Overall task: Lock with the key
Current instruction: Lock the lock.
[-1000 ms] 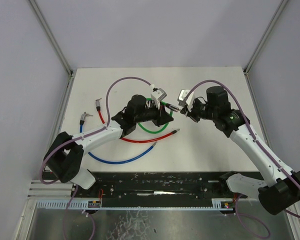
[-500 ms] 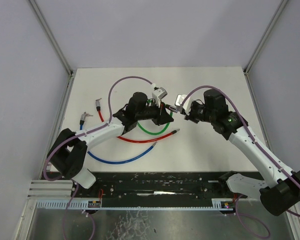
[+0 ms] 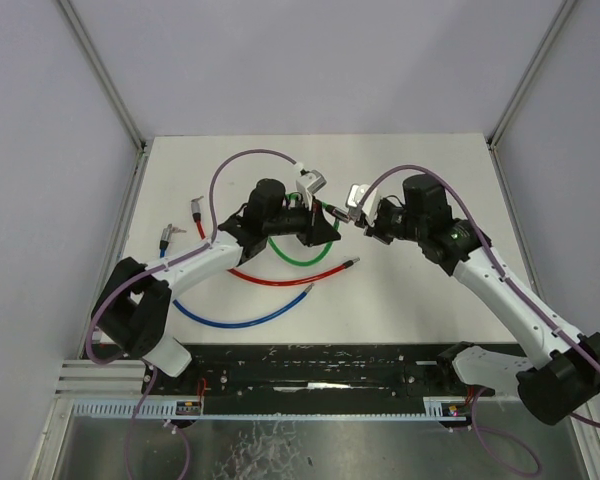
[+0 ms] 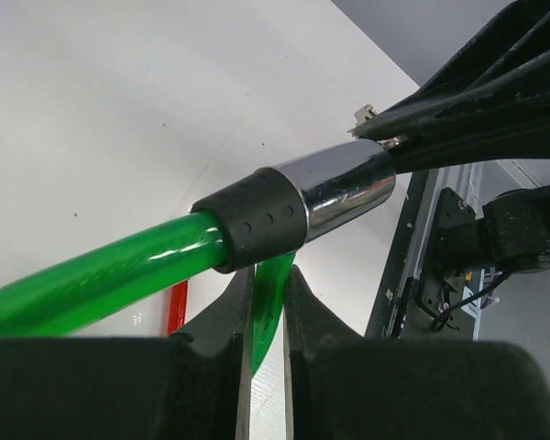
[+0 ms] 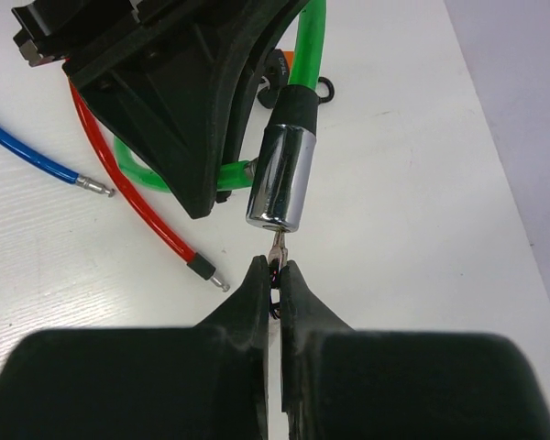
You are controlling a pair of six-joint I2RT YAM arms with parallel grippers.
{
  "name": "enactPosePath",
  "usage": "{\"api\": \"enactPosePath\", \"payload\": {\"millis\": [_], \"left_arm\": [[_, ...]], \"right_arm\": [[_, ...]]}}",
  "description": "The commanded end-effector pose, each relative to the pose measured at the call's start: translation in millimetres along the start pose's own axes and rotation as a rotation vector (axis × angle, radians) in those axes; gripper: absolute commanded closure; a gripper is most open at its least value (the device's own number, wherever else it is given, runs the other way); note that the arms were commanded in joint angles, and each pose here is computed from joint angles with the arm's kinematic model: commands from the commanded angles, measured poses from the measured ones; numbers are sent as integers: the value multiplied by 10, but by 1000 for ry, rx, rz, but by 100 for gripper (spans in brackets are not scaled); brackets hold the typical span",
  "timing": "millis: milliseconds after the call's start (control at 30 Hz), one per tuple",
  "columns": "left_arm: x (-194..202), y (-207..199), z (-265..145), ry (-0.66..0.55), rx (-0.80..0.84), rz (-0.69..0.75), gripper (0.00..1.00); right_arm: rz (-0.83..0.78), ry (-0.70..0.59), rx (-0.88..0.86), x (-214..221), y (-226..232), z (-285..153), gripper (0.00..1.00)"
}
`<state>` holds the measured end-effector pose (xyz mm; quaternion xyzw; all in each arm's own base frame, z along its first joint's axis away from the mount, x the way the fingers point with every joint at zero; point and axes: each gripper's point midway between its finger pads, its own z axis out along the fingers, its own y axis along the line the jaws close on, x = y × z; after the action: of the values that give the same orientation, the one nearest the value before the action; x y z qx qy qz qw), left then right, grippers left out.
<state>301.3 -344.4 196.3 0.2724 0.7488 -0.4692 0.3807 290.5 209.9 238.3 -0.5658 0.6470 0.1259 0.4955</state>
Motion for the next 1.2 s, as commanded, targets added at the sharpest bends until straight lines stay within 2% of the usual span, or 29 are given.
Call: {"api": "enactPosePath", "payload": {"millis": [0, 133, 233, 367, 700, 800, 867, 1033, 1167], "left_arm": [[-116, 497, -232, -33, -207, -50, 100], [-114, 421, -287, -37, -203, 27, 100], [-107, 348, -343, -48, -236, 155, 100], [-131, 382, -450, -81, -288, 219, 100], [-174, 662, -688, -98, -547, 339, 100], [-163, 703, -737, -115, -572, 352, 100], [-147, 736, -750, -115, -577, 326, 100], [-59, 834, -669, -70, -473, 109, 100], [-23, 847, -630, -47, -387, -17, 100]], "right_arm": [[82, 22, -75, 0, 128, -118, 100], [227, -56, -202, -131, 257, -100, 100], [337, -97, -309, -232, 344, -89, 100], [480, -141, -389, -277, 370, -66, 100], [743, -137, -508, -221, 425, 156, 100], [739, -131, -501, -201, 415, 175, 100], [689, -108, -435, -141, 354, 181, 100], [406, -44, -226, -54, 257, 135, 100], [298, -19, -156, -12, 213, 90, 100]]}}
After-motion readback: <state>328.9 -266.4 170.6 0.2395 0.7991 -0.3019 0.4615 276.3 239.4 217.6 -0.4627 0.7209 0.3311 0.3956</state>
